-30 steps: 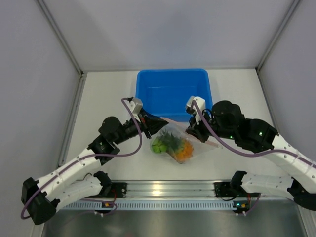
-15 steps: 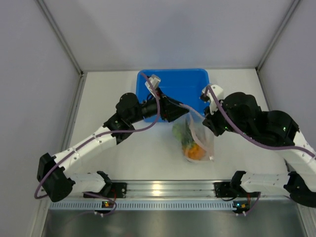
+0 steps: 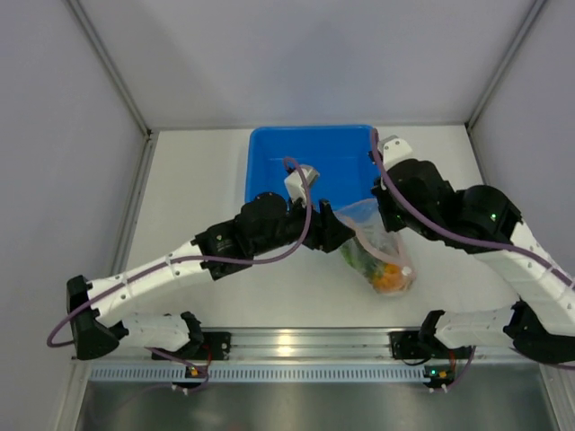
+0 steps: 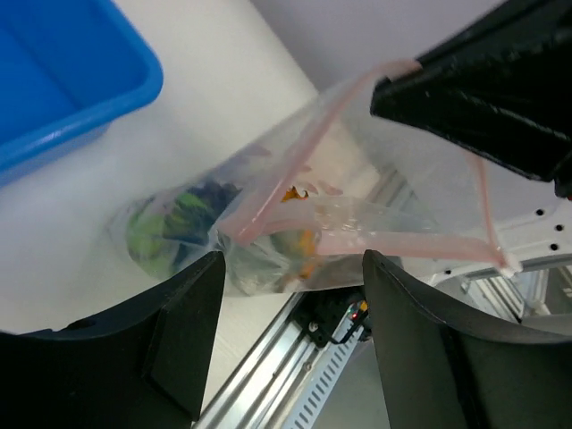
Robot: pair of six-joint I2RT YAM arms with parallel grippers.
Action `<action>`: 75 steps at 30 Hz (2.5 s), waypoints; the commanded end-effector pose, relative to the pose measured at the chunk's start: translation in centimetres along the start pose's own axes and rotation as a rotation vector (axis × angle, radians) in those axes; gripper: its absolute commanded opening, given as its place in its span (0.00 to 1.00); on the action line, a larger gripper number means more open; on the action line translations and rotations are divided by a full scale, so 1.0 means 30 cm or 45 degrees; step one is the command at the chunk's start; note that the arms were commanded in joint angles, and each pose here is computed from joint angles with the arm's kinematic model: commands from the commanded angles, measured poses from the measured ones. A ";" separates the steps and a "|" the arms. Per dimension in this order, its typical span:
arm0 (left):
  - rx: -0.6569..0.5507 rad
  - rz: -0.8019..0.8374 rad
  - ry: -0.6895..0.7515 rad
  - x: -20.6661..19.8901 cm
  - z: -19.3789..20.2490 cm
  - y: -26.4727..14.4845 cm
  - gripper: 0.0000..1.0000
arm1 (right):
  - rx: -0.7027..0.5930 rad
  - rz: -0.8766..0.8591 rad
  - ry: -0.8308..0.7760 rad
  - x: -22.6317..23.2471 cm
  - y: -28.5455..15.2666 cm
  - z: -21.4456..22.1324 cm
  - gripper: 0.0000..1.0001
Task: Open the zip-top bag and remove the fake food
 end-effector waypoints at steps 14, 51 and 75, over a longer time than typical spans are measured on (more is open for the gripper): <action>-0.080 -0.581 -0.107 0.116 0.130 0.001 0.72 | -0.247 0.069 0.291 0.147 0.162 -0.102 0.00; -0.138 -0.886 -0.184 0.364 0.250 -0.370 0.00 | -0.057 0.435 0.084 0.011 0.159 0.130 0.00; -0.168 -0.492 -0.196 0.019 -0.040 -0.340 0.41 | -0.258 0.205 0.206 0.411 0.213 -0.070 0.00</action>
Point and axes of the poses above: each gripper's point midway between its finger pads, its own y axis out along the fingers, its own x axis along the line the jaws close on, z = x × y, the point moved 5 cm from there along -y, back along the fingers, and after that the axes turned 3 degrees about -y, right-handed, at the moved point
